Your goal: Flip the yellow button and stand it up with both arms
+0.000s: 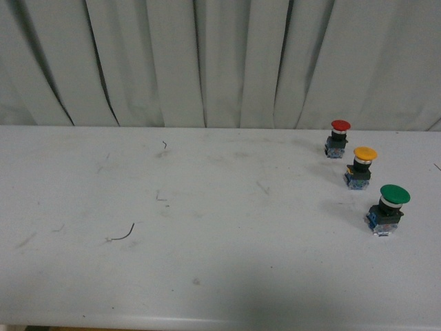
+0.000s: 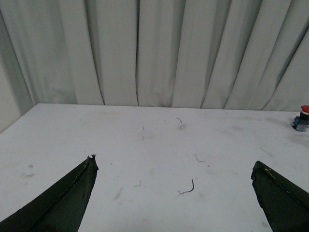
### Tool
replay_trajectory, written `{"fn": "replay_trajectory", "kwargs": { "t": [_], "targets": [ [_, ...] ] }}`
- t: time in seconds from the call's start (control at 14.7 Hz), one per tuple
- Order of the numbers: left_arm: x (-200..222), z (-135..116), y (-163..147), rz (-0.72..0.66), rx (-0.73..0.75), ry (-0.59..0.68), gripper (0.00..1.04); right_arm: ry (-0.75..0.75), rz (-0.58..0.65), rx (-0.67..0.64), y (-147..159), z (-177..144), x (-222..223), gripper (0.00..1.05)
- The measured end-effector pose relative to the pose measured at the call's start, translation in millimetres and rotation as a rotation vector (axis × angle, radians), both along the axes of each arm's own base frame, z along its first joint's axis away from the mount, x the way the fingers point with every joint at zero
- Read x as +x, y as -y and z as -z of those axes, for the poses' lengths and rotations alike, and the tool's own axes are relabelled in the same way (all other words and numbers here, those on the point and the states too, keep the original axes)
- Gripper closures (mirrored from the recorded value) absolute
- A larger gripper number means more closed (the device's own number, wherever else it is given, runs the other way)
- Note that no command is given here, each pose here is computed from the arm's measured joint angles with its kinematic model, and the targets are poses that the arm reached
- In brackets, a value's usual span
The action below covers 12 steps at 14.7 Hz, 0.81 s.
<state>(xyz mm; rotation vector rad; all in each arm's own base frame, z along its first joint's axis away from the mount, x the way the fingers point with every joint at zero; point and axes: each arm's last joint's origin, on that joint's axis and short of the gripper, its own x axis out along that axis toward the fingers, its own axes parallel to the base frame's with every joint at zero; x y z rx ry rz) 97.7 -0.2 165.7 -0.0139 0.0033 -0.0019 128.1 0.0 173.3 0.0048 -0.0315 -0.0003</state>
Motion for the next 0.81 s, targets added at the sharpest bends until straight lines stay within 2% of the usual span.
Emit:
{"fn": "replay_trajectory", "kwargs": {
  "t": [0.07, 0.81],
  "targets": [
    [0.0, 0.0, 0.0, 0.0, 0.0, 0.0, 0.07, -0.036, 0.0, 0.0, 0.0, 5.2, -1.5, 1.03],
    [0.0, 0.0, 0.0, 0.0, 0.0, 0.0, 0.07, -0.018, 0.0, 0.0, 0.0, 3.1, -19.2, 1.03]
  ]
}}
